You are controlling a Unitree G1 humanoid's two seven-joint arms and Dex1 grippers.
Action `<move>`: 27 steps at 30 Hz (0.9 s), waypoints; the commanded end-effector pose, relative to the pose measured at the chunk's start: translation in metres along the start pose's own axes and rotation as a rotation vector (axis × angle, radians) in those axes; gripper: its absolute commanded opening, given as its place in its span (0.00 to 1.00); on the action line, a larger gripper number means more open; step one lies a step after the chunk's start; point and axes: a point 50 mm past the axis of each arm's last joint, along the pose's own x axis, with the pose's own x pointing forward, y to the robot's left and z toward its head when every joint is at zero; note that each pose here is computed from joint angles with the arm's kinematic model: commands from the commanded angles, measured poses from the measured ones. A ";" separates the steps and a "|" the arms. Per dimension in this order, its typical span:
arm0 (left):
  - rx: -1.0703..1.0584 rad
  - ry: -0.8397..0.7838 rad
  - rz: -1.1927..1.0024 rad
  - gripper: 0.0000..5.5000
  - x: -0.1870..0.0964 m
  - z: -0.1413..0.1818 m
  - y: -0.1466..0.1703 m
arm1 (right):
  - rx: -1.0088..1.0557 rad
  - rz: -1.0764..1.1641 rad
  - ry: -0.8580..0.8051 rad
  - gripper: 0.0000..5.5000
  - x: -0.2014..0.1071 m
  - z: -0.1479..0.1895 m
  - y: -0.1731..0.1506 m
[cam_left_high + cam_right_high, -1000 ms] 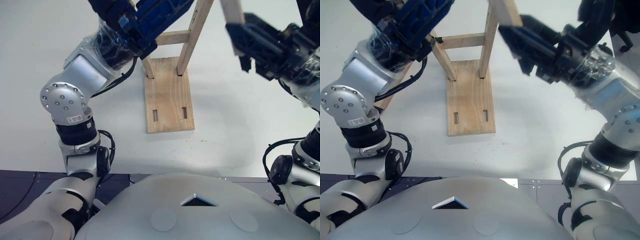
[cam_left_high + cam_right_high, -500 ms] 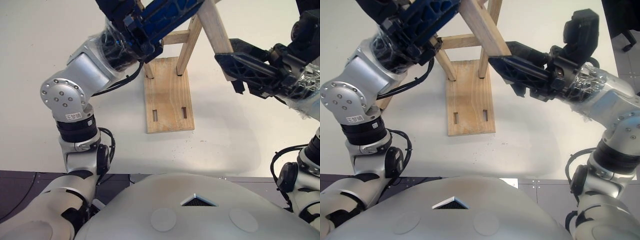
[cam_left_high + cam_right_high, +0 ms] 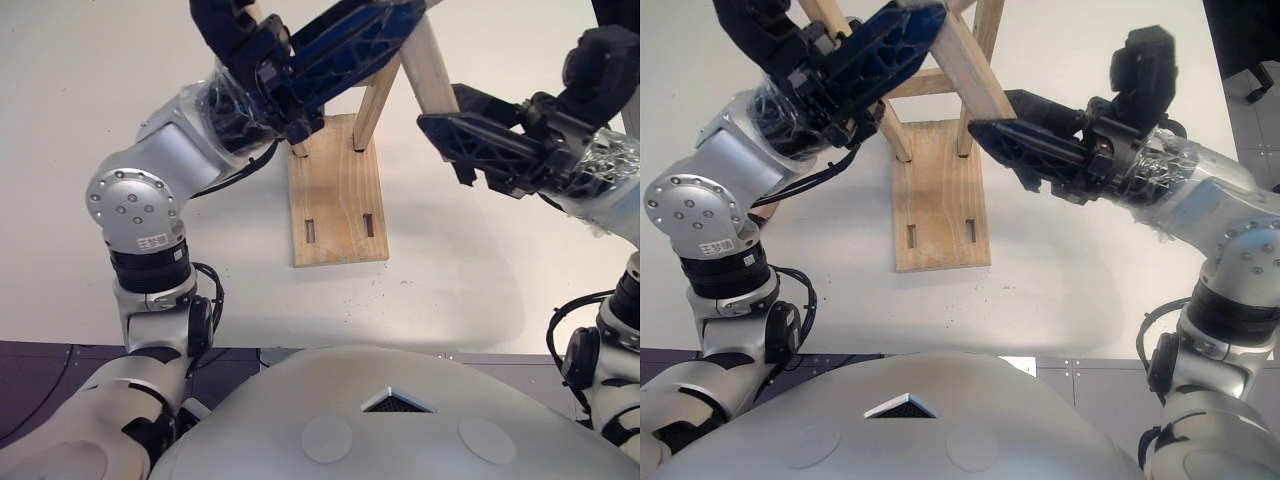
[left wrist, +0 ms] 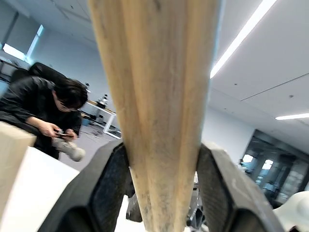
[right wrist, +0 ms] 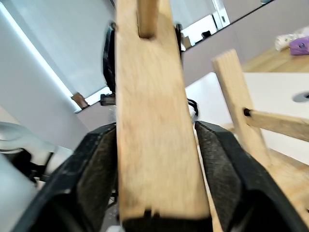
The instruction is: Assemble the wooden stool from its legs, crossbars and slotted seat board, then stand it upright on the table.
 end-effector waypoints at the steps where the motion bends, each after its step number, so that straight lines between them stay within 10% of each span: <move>1: 0.107 0.007 0.035 0.37 -0.023 0.001 0.000 | -0.022 -0.148 0.072 0.64 -0.014 -0.013 -0.020; 27: 0.402 0.544 0.114 0.36 -0.126 -0.016 -0.015 | -0.061 -0.483 0.126 0.65 -0.062 -0.052 -0.069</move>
